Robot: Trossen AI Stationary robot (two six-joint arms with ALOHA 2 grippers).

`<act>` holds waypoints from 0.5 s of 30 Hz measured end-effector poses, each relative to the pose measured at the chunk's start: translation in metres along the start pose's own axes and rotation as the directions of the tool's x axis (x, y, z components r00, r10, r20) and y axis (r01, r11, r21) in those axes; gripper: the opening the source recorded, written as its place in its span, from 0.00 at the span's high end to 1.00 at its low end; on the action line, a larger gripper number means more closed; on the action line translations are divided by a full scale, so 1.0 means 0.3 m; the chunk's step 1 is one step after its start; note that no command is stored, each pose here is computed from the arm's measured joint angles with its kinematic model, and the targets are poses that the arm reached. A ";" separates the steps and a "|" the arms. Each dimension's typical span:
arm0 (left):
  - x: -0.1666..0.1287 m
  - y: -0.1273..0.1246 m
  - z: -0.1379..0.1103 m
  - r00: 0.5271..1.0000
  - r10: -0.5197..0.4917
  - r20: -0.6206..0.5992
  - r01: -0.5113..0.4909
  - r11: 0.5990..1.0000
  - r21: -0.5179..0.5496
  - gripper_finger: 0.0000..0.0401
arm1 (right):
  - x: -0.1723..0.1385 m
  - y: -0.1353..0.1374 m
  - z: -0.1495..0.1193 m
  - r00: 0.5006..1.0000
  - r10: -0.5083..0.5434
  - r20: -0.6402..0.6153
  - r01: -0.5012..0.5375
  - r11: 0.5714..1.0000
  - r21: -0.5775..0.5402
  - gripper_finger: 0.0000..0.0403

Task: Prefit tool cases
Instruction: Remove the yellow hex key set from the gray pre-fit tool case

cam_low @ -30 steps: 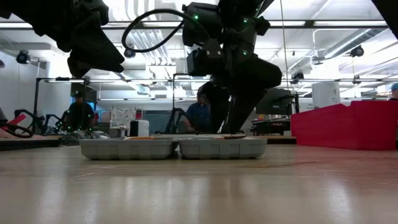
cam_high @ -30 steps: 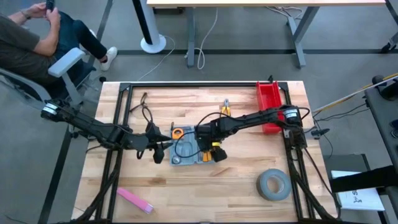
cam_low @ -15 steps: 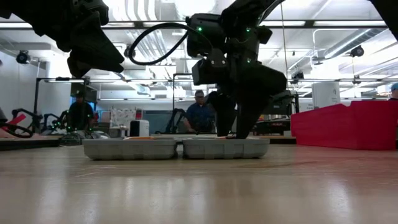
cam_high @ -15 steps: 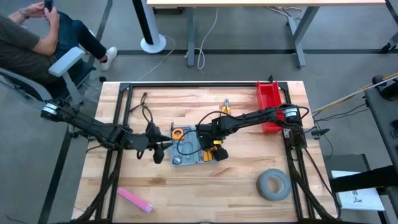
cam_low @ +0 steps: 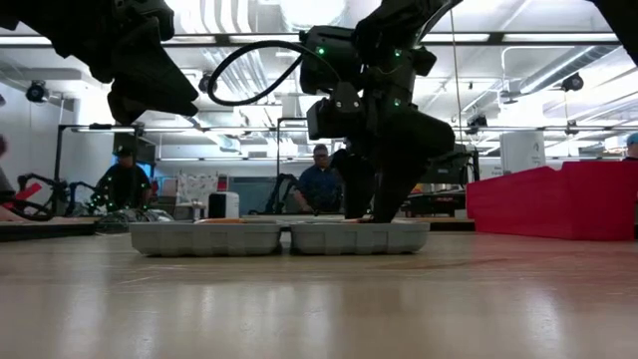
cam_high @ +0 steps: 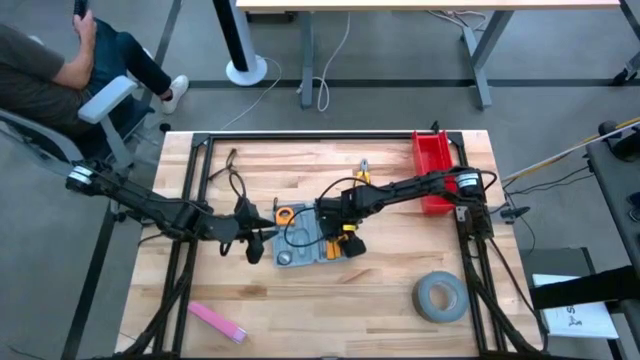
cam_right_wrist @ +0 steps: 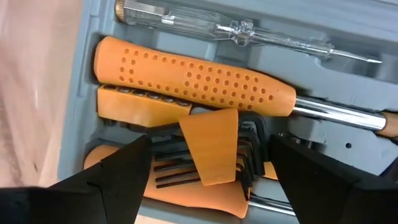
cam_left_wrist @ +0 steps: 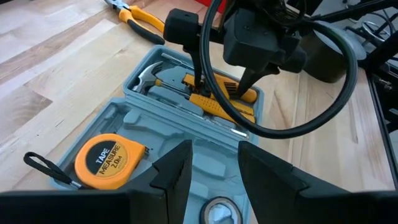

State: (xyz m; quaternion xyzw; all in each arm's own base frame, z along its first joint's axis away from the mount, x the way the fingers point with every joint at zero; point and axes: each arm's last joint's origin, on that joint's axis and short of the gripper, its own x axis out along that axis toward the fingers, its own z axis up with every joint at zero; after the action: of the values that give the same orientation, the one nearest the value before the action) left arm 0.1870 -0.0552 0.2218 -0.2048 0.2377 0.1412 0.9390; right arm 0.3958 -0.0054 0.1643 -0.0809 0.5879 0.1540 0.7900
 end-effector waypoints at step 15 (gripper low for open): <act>0.000 0.000 0.000 1.000 0.001 0.000 -0.001 1.000 0.001 0.66 | -0.012 -0.006 0.008 0.999 -0.053 -0.011 0.053 0.999 0.001 0.34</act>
State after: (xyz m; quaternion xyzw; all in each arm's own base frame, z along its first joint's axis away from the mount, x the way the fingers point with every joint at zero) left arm 0.1870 -0.0552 0.2217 -0.2044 0.2380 0.1413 0.9389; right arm 0.3977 -0.0070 0.1685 -0.0968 0.5901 0.1323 0.7905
